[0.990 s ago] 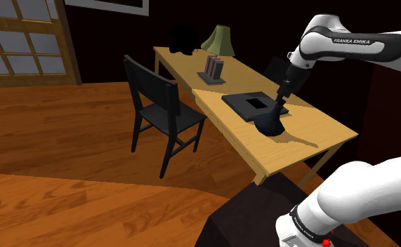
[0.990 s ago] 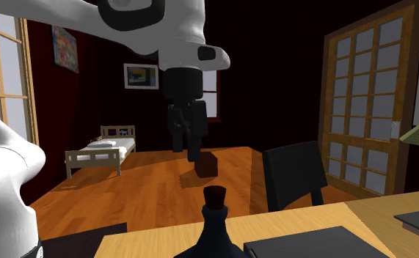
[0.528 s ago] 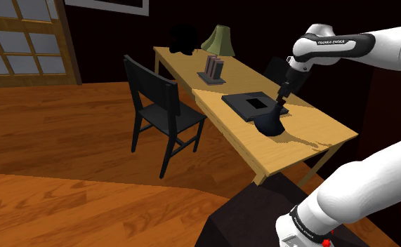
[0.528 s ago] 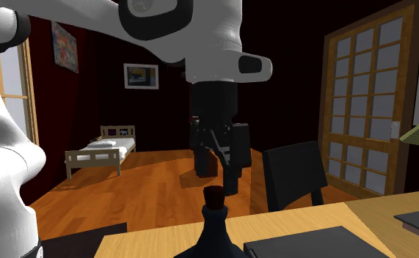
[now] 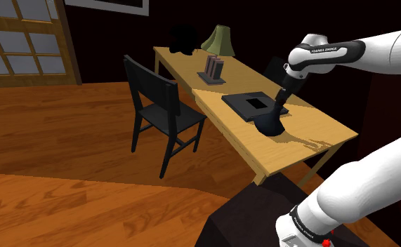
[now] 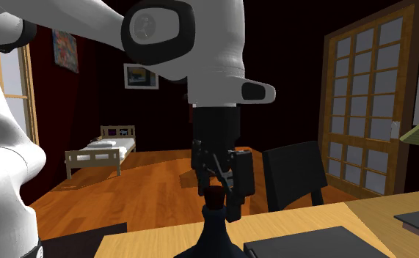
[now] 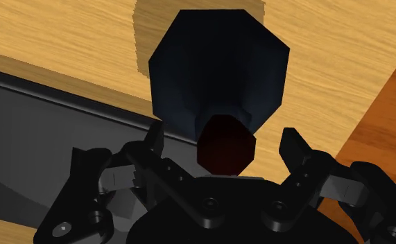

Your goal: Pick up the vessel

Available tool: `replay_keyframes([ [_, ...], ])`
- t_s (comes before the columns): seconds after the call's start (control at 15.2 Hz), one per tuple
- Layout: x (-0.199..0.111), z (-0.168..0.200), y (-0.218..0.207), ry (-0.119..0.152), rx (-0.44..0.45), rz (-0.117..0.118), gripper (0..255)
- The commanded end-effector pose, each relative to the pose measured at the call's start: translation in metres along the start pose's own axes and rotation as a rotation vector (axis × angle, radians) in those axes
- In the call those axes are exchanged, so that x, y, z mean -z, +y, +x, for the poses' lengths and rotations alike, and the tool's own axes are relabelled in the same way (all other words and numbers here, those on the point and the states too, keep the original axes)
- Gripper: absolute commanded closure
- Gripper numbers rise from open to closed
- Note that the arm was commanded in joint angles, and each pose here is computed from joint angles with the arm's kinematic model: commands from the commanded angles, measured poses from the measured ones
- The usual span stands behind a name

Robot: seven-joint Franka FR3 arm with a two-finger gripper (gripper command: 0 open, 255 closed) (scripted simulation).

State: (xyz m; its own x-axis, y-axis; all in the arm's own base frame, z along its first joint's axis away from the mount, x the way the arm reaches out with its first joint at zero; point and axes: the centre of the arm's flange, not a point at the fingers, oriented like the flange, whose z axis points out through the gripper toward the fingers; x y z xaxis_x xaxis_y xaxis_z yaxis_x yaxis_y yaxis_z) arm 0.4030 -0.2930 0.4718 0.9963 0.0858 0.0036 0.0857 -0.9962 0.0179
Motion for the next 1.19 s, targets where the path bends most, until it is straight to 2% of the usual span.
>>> replay_keyframes([
  [0.0, -0.003, 0.000, 0.000, 0.000, 0.000, 0.000, 0],
  [0.07, -0.003, 0.001, 0.000, 0.000, 0.000, 0.000, 255],
  [0.66, -0.003, 0.000, 0.000, 0.000, 0.000, 0.000, 255],
  [1.12, 0.034, 0.001, 0.000, 0.000, 0.000, 0.000, 255],
])
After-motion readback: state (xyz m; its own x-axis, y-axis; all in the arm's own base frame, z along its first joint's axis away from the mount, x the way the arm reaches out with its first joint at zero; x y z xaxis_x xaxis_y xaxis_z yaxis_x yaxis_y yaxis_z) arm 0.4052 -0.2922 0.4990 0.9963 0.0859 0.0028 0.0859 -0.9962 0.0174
